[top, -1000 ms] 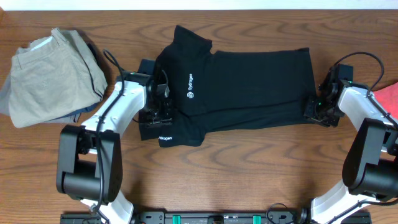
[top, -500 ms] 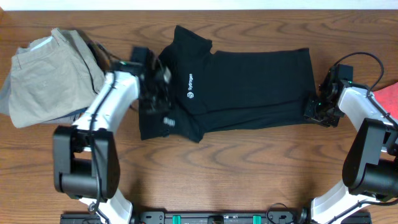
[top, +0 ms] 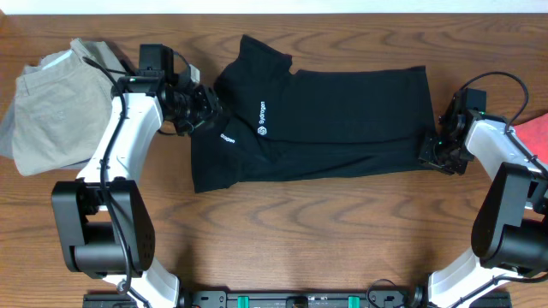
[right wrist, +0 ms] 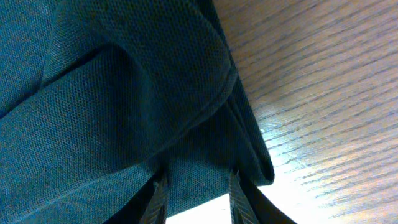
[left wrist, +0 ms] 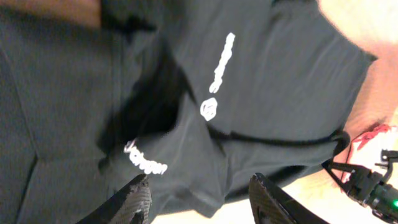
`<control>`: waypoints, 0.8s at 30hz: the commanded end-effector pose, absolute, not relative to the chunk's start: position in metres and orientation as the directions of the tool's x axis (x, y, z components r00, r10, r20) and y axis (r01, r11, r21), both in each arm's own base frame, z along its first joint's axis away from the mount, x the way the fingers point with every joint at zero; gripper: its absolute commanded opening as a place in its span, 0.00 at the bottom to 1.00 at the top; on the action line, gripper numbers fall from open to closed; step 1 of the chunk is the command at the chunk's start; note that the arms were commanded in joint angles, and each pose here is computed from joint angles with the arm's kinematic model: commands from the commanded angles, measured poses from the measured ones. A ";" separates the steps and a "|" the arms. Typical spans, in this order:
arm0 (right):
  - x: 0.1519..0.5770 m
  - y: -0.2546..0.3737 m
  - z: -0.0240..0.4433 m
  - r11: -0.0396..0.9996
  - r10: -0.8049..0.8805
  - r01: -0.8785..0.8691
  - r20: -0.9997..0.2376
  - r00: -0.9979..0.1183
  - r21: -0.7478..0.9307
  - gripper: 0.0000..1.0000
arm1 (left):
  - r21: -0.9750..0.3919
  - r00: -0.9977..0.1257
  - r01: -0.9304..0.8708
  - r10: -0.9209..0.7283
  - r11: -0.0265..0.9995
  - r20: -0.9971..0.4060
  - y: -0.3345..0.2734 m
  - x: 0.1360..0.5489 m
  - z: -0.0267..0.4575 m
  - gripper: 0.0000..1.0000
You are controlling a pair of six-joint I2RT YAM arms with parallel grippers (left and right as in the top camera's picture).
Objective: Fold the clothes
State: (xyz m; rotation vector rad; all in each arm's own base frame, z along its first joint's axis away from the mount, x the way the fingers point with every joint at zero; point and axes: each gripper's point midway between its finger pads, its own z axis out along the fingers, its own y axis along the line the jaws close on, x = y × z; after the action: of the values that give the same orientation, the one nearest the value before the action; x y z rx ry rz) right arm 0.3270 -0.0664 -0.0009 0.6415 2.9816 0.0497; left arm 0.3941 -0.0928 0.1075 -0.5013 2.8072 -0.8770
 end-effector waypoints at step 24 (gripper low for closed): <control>0.313 -0.063 -0.010 0.916 0.402 0.401 -0.035 -0.915 0.030 0.31 | -0.269 -0.956 -0.264 -0.287 0.927 -0.053 -0.093 0.378 0.019 0.46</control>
State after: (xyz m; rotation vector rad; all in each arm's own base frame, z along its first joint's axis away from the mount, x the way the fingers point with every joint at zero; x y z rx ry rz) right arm 0.3252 -0.0659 -0.0010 0.6432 2.9886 0.0504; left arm 0.3790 -0.0987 0.0317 -0.4203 2.9761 -0.4582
